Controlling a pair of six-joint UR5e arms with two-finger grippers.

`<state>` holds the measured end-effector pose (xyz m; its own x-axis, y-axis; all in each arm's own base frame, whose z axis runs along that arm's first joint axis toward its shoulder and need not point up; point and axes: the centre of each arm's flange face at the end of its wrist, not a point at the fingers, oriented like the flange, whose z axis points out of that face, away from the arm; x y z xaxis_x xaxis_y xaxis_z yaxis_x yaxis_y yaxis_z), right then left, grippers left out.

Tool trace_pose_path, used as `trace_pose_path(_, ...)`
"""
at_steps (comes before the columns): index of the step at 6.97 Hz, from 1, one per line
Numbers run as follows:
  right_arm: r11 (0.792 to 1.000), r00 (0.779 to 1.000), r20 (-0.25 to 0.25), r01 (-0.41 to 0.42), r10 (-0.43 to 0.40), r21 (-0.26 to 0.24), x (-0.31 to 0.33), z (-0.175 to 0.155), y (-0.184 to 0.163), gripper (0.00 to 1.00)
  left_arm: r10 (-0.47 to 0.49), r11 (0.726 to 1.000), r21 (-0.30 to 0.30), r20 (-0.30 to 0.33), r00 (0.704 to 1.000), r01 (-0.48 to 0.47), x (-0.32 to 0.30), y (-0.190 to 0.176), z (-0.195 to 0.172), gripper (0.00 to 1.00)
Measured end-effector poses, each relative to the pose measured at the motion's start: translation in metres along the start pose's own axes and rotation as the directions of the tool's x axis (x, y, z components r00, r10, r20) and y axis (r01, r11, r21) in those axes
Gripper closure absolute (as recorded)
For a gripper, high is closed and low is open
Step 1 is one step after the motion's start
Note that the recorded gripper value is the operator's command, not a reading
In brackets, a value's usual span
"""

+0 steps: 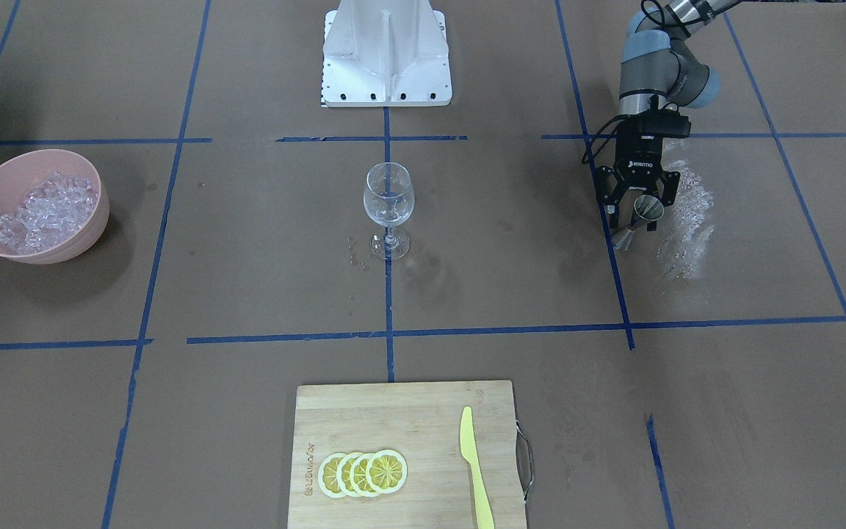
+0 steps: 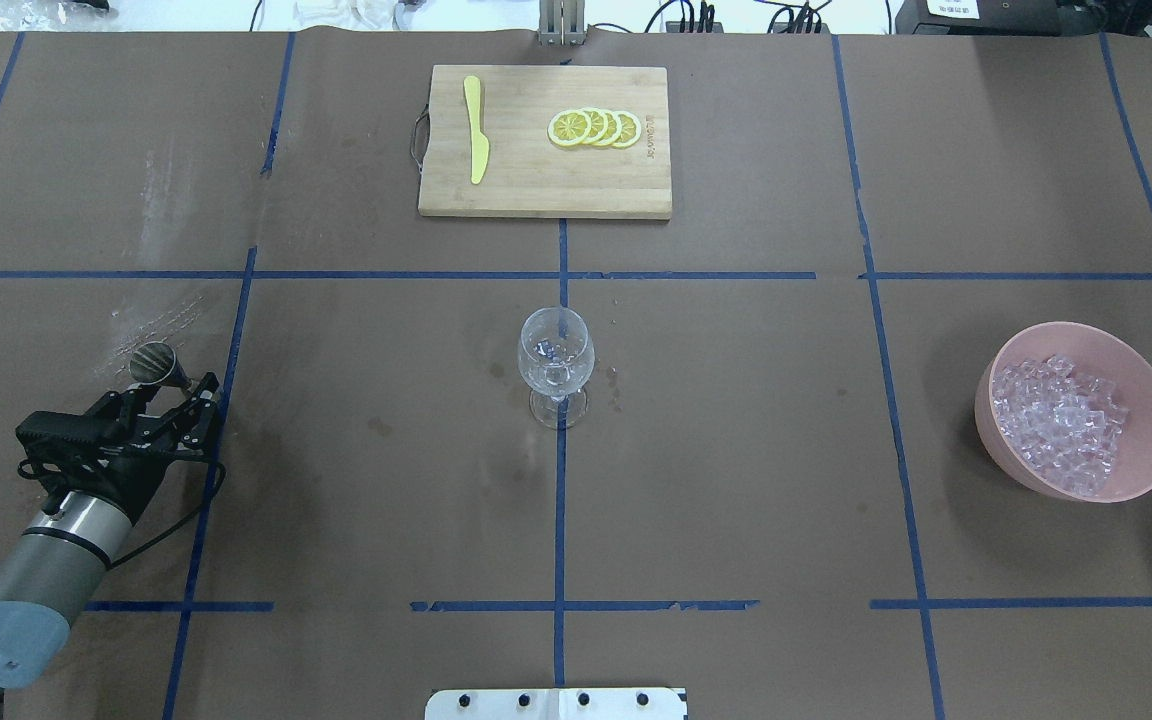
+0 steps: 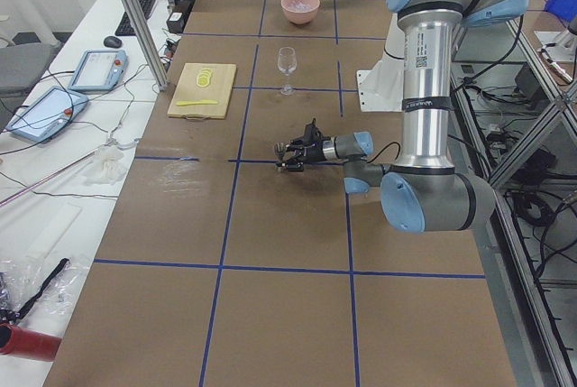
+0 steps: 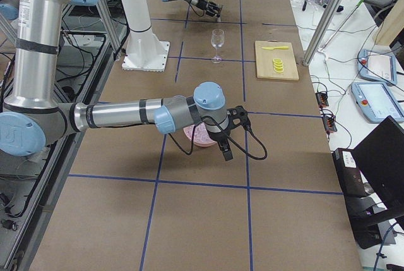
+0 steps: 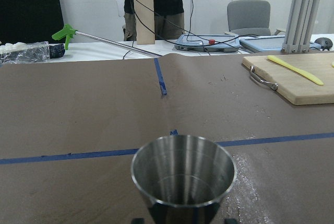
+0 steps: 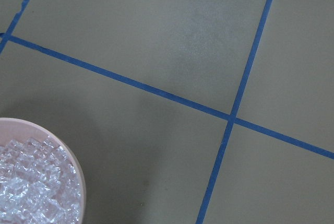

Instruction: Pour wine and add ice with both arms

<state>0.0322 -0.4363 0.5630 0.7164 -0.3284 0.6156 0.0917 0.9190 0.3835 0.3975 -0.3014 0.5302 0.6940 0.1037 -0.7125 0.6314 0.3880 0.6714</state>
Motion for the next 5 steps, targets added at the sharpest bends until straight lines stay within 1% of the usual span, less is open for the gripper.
trace_pose_path(2,1.0,1.0,0.001,0.001,-0.001,0.003,-0.001,-0.001,-0.001,0.0,-0.056,0.993,0.101,0.005,0.998,0.055,-0.005,-0.017,-0.005,0.01)
trace_pose_path(3,1.0,1.0,0.0,0.0,0.0,0.003,-0.001,-0.002,-0.001,0.0,-0.073,0.988,0.136,0.006,0.997,0.072,-0.005,-0.025,-0.008,0.01)
trace_pose_path(4,1.0,1.0,0.0,0.0,0.0,0.004,-0.001,-0.002,-0.001,0.0,-0.077,0.985,0.157,0.001,0.997,0.076,-0.001,-0.035,-0.011,0.01)
trace_pose_path(5,1.0,1.0,0.0,0.0,0.0,0.004,-0.001,-0.002,-0.001,0.0,-0.064,0.985,0.16,-0.009,0.998,0.065,0.003,-0.045,-0.015,0.01)
